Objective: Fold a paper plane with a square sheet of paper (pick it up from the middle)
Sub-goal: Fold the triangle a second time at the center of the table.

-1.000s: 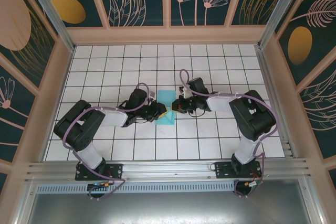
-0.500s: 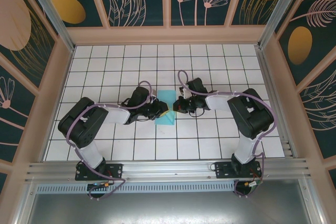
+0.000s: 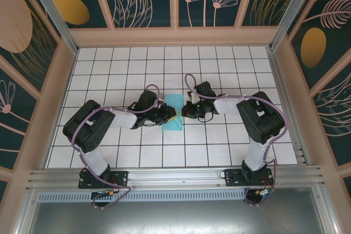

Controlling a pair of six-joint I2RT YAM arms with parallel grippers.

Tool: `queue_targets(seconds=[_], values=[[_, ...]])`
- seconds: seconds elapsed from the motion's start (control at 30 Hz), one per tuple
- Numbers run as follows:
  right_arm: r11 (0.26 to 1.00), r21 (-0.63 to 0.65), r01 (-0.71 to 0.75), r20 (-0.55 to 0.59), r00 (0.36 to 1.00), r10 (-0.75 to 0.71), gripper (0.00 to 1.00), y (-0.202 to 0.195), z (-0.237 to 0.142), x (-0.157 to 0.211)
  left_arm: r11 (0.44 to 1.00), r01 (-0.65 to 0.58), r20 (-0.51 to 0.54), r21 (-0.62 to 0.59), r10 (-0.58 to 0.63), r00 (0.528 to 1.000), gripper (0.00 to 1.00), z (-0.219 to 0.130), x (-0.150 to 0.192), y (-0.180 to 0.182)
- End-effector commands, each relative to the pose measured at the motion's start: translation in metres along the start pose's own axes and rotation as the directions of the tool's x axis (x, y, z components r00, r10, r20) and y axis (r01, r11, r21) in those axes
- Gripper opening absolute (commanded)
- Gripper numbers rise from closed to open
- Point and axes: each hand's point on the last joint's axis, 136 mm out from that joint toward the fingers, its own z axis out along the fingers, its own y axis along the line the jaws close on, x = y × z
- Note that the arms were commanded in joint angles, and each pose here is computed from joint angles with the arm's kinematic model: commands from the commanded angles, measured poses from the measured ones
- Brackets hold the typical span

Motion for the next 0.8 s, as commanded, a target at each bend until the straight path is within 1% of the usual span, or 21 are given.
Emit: queue_targets(seconds=[0.0, 0.33, 0.77], values=[[1.0, 0.021, 0.023, 0.015, 1.0, -0.023, 0.03, -0.0003, 0.0004, -0.0104, 1.0, -0.025, -0.021, 0.006, 0.025, 0.999, 0.18, 0.0037, 0.0009, -0.0047], [0.999, 0.021, 0.03, 0.01, 0.999, -0.03, 0.03, 0.0001, 0.0018, -0.0118, 1.0, -0.027, -0.025, -0.002, 0.027, 0.999, 0.18, 0.0057, -0.0002, -0.0029], [0.998, 0.05, 0.041, 0.019, 0.999, -0.042, 0.03, -0.0039, 0.002, -0.0152, 0.999, -0.034, -0.029, -0.005, 0.034, 0.999, 0.18, 0.0068, -0.0003, -0.0037]])
